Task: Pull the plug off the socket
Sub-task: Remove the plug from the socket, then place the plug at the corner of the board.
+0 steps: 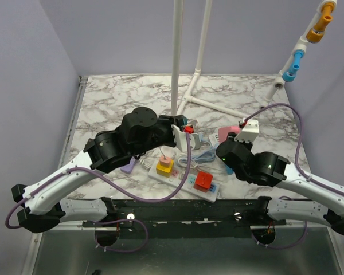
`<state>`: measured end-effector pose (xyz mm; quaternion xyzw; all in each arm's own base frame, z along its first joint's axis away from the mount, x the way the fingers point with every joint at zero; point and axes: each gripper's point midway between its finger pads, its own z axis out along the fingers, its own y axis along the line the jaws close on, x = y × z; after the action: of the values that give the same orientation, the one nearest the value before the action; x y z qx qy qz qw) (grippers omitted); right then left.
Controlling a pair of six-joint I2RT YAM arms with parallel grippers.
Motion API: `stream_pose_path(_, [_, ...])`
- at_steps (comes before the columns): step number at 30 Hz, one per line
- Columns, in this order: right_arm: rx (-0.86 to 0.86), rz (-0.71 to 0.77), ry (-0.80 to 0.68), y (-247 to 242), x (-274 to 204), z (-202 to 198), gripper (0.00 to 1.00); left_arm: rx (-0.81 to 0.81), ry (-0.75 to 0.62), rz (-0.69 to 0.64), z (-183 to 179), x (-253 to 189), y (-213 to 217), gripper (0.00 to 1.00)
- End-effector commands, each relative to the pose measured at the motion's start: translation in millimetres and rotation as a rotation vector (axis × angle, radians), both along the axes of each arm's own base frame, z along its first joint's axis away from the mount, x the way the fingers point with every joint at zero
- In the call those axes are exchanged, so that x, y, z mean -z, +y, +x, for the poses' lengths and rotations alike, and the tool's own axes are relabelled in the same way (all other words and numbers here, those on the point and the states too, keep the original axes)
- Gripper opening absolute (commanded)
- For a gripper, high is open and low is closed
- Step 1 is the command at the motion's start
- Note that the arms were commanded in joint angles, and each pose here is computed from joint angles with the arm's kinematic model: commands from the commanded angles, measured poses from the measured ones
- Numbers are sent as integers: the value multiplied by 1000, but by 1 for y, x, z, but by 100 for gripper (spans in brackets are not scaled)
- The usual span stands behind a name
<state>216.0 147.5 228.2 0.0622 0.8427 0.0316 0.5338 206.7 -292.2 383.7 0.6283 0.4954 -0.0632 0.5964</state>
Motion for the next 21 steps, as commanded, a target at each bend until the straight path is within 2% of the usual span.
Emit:
stream_pose_path(1, [216,-26,-77,-42,-21,4,1,-18,-14,14,-5,-5,15,0])
stream_pose_path(8, [355,-66,95,-84,26,42,1,18,50,14,-18,3,19,0])
stream_pose_path(15, [509,77,187,-129,59,60,1,43,66,44,-22,13,17,0])
stream_pose_path(21, [597,161,320,-148,112,61,1,82,85,47,-22,14,-2,0])
